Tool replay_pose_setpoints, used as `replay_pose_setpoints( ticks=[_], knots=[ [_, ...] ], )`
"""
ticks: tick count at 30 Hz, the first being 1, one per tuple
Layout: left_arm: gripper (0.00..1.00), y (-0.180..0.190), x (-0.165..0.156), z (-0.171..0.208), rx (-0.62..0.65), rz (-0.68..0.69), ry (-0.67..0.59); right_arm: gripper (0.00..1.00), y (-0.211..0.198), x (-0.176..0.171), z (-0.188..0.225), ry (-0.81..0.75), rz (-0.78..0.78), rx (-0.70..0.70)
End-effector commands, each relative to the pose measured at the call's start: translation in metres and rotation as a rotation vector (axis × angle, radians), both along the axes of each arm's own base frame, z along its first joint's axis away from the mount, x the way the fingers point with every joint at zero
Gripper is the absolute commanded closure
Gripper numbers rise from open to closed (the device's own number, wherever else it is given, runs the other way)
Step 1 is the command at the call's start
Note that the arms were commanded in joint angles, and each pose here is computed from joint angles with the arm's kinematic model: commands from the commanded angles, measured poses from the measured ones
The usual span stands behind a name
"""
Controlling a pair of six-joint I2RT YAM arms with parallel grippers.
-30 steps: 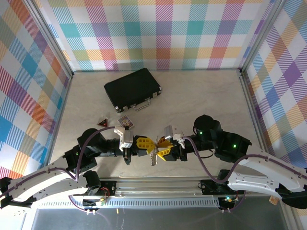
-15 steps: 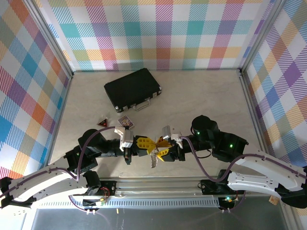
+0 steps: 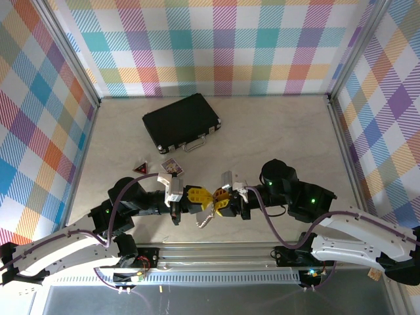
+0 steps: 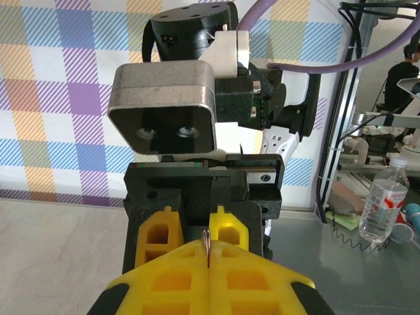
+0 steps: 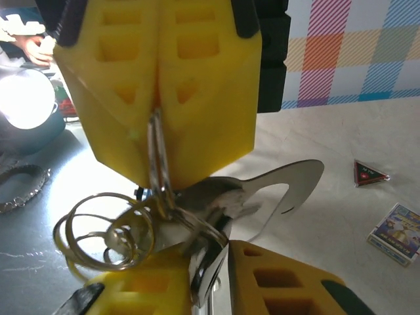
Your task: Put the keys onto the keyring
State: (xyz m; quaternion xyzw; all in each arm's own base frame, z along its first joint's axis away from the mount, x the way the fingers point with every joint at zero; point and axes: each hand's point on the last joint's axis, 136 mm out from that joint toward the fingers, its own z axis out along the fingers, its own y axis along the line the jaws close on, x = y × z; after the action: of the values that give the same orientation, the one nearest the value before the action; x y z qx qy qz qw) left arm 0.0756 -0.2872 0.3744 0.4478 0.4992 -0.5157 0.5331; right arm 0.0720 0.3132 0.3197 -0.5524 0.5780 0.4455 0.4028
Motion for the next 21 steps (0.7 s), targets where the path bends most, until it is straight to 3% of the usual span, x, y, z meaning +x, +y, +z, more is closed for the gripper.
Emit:
replay_pose_setpoints(
  ticks=[1, 21],
  knots=[
    [1.0, 0.005, -0.004, 0.015, -0.061, 0.0, -0.028, 0.83, 0.002, 0.0, 0.007, -0.016, 0.001, 0.038],
    [1.0, 0.009, 0.003, 0.008, -0.03, 0.053, -0.039, 1.0, -0.012, 0.013, 0.01, -0.086, -0.101, 0.027]
  ],
)
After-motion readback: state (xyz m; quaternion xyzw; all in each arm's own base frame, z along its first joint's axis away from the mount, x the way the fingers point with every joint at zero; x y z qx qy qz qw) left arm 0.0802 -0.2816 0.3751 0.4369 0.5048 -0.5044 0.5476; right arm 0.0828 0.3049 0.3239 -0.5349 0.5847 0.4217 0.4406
